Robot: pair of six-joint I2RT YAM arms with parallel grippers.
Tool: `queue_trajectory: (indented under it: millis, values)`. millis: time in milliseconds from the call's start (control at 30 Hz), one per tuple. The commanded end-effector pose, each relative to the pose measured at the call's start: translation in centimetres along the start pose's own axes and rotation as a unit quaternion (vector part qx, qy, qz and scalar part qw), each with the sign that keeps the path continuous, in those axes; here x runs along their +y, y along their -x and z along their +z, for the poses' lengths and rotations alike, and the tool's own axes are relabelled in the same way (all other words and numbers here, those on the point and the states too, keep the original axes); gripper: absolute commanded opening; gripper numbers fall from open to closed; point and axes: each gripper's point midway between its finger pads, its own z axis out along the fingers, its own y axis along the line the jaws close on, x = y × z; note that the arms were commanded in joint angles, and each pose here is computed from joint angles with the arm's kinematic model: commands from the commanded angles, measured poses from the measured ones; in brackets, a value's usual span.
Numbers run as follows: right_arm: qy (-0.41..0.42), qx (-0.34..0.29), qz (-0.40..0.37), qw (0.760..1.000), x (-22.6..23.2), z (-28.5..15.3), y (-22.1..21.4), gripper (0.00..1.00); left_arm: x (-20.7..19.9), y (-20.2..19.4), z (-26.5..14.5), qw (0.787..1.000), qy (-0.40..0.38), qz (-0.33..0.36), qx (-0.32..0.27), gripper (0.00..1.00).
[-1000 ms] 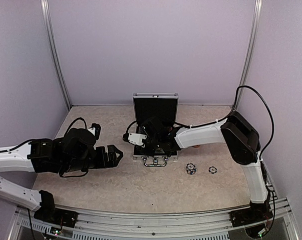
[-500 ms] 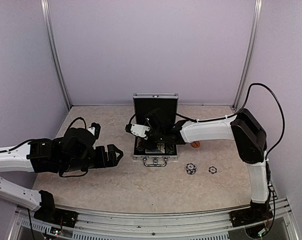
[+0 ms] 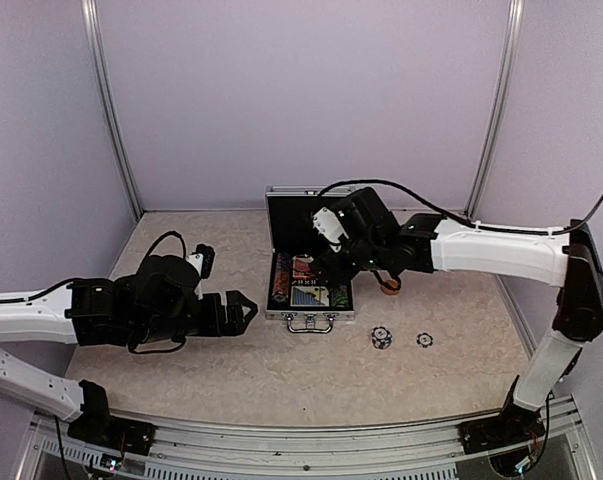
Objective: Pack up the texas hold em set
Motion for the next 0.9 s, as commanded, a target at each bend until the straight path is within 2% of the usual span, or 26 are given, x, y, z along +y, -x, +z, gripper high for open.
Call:
queue_trajectory:
  millis: [0, 267, 433, 633, 867]
  values:
    - [-0.072, 0.108, 0.176, 0.976, -3.2, -4.7, -7.8, 0.96, -2.3, 0.4, 1.6, 0.999, -0.022, 0.042, -0.005, 0.99]
    - [-0.130, 0.184, 0.371, 0.901, -6.2, -9.4, -19.9, 0.96, -6.2, 1.5, 5.3, 0.995, -0.041, 0.088, -0.006, 0.99]
    - [-0.163, 0.222, 0.418, 0.866, -6.4, -9.7, -25.0, 0.99, -7.9, 0.9, 7.2, 0.993, -0.058, 0.100, 0.015, 0.99]
    - [-0.163, 0.244, 0.437, 0.850, -5.6, -8.5, -28.0, 0.95, -8.3, 0.5, 7.6, 0.993, -0.066, 0.100, 0.022, 0.99]
    - [-0.144, 0.246, 0.450, 0.847, -5.2, -7.0, -29.2, 0.89, -8.0, 0.1, 7.5, 0.993, -0.068, 0.094, 0.027, 0.99]
